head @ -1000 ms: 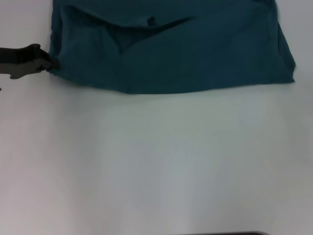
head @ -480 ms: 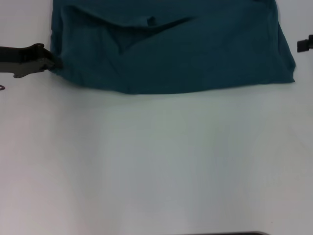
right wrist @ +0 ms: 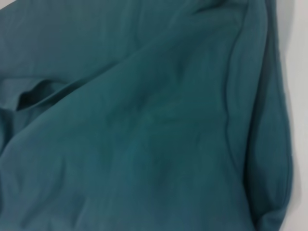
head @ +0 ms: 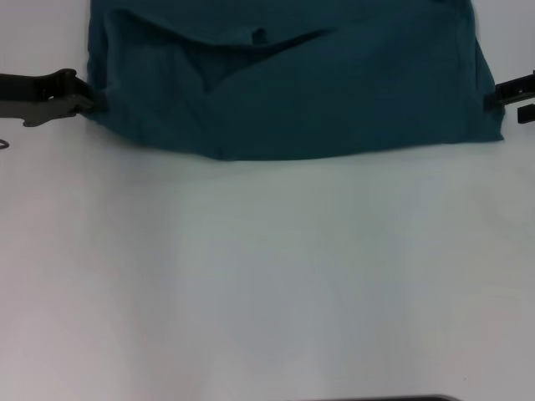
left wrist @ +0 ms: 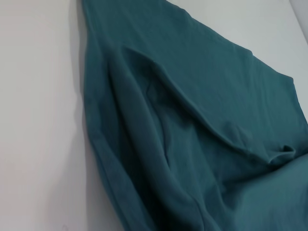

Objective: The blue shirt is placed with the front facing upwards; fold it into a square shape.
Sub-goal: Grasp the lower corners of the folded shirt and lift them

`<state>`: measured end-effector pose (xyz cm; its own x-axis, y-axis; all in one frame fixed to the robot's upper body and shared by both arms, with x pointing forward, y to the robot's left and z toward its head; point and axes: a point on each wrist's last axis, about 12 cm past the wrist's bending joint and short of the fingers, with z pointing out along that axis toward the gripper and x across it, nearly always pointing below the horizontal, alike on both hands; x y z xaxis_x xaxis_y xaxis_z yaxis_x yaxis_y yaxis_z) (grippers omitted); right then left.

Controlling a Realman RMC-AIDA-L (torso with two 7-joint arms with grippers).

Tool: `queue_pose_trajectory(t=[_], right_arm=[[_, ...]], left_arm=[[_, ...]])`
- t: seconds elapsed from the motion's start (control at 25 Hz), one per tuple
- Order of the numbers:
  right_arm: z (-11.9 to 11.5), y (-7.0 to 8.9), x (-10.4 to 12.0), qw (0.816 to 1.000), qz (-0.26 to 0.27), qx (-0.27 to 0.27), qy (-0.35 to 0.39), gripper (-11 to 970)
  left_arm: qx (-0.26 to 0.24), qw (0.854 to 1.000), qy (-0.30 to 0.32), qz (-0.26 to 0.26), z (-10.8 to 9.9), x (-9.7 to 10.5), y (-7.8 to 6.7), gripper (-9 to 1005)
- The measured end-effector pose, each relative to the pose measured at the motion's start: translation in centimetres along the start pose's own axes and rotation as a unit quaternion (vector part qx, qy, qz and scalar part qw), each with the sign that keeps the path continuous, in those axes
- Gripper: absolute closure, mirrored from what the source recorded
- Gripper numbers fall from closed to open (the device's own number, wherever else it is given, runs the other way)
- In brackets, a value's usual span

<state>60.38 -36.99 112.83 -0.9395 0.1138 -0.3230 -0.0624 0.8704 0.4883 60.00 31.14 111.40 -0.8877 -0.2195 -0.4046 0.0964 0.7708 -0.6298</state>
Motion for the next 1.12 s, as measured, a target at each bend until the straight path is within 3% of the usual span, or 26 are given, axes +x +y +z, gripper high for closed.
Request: queue_pose_trajectory(t=[0.44, 1.12], right_arm=[[2.9, 0.6, 0.4, 1.000, -0.015, 0.022, -0.011, 154], [4.2, 1.7, 0.4, 0.999, -0.032, 0.010, -0.003, 155]], left_arm=[[0.001, 1.000, 0.000, -0.001, 0.2, 0.2, 0.0, 985], [0.002, 1.000, -0.002, -0.002, 0.4, 0.2, -0.1, 987]])
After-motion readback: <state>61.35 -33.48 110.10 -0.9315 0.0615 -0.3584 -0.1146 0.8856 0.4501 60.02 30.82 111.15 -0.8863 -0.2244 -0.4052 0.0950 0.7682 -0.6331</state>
